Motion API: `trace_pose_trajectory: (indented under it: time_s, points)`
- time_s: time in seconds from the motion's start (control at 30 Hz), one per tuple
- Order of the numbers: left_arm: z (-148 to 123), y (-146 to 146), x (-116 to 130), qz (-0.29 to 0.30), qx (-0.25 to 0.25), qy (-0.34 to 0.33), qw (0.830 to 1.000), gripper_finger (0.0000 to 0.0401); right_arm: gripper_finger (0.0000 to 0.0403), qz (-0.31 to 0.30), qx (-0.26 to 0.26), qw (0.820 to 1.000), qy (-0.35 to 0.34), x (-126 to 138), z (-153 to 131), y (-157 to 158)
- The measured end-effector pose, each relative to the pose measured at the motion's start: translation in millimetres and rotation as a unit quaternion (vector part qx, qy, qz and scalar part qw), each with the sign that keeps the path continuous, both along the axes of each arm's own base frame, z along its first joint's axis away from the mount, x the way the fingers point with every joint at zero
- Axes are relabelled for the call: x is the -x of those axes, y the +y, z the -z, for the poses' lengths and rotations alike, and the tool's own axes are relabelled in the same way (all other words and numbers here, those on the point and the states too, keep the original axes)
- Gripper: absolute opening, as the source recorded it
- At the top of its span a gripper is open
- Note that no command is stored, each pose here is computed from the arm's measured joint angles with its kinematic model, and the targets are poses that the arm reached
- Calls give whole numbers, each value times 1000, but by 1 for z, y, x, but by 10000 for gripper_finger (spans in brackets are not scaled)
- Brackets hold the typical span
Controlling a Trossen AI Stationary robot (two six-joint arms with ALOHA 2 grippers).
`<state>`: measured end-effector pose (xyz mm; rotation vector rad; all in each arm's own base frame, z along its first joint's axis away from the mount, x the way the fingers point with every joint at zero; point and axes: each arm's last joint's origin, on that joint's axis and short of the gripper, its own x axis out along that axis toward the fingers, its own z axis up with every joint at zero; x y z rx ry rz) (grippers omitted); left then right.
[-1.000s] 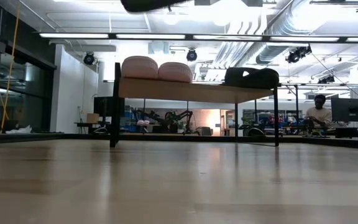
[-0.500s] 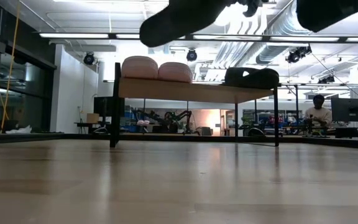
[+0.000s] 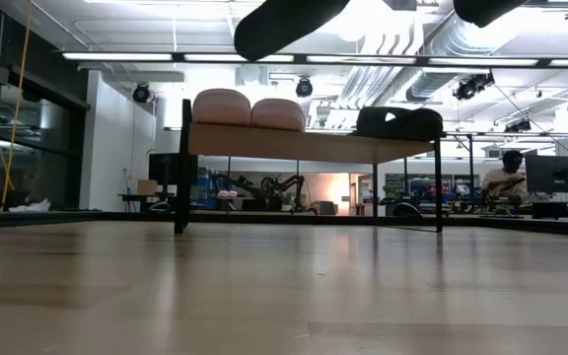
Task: Pick and place slides into the shelf
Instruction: Put the black slipper on the shelf
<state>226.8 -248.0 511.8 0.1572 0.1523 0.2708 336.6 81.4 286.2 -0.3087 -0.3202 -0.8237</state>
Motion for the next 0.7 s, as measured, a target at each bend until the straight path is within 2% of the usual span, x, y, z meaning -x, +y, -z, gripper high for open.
trace_pose_trajectory:
  time_s: [0.13, 0.33, 0.7]
  points:
    - [-6, -1, 11, 16, -4, -5, 1000, 246, 0, 13, -18, 1000, -14, -3, 2, -13]
    - [-13, -2, 27, 38, -5, -9, 999, 246, 0, 66, -50, 996, -15, -10, 10, -39]
    - [-12, -5, 32, 38, -47, 1, 998, 246, 0, 116, -128, 982, -77, -15, 20, -75]
